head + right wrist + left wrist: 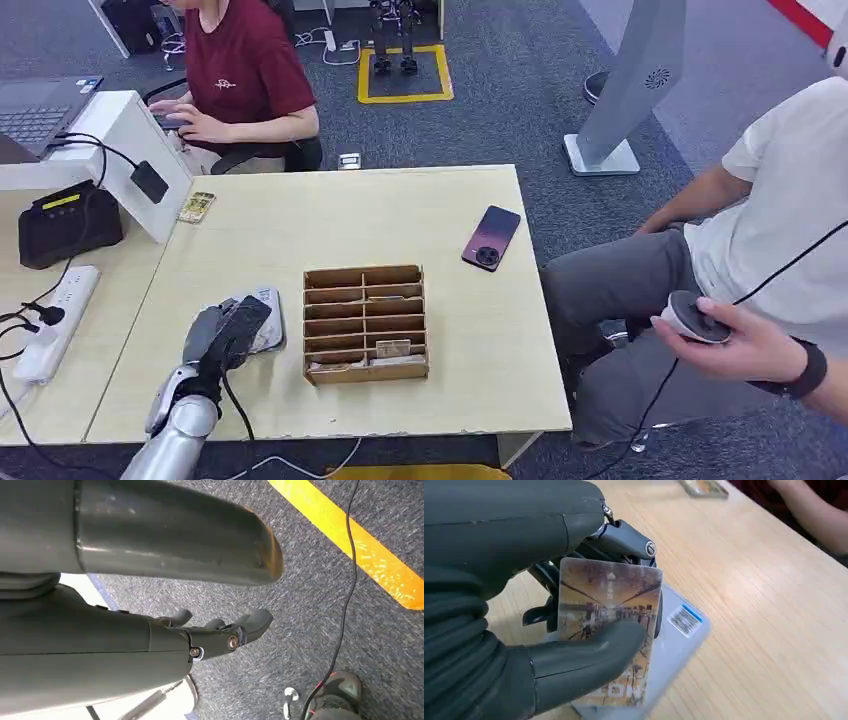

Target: Pass the card to the sensor for recognition and then transmit it.

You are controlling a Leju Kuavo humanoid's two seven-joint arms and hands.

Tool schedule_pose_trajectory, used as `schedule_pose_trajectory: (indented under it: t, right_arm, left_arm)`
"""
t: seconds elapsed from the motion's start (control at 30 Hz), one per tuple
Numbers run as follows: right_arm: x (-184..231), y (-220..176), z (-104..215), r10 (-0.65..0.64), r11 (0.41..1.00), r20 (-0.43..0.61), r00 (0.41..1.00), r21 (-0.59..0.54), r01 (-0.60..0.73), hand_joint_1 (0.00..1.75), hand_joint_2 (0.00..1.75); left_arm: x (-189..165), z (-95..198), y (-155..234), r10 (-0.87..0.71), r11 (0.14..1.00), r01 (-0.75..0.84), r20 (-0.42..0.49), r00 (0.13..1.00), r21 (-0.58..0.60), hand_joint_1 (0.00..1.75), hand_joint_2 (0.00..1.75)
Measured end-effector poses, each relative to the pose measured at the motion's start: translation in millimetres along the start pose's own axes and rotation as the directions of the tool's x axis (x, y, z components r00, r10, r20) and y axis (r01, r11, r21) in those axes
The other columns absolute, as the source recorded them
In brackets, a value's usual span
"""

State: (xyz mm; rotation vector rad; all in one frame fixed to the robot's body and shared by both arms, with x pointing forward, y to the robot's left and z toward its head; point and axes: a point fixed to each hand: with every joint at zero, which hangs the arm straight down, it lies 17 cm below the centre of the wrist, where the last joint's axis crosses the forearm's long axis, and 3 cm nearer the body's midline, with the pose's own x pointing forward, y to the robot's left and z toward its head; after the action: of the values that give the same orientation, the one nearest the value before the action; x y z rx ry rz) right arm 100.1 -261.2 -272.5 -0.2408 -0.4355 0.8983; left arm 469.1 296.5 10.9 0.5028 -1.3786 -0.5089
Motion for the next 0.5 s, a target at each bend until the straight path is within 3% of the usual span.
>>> schedule_pose_trajectory:
  t: [0.13,0.23,0.37,0.5]
  right_arm:
    - [-1.2,-0.4,0.3,0.002,1.000,-0.002,1.000,-0.008,-0.002,0.00,0.00]
    - [-2.2,-0.4,0.7,0.003,1.000,-0.003,1.000,-0.012,-0.003,0.00,0.00]
    - [-1.4,-2.2,0.1,0.004,1.000,-0.002,1.000,-0.018,-0.004,0.00,0.00]
    - [-1.0,-2.5,0.0,0.005,1.000,-0.001,1.000,-0.018,-0.005,0.00,0.00]
  left_arm:
    - [39.4,-2.2,9.3,0.361,0.932,-0.359,0.042,0.932,-0.047,1.75,1.75]
    - [75.2,-12.1,53.3,0.538,0.841,-0.541,0.134,0.832,-0.021,1.75,1.75]
    - [131.4,-35.9,131.2,0.488,0.838,-0.537,0.313,0.815,0.092,1.75,1.75]
    - [181.2,-52.1,192.0,0.393,0.839,-0.508,0.429,0.813,0.194,1.75,1.75]
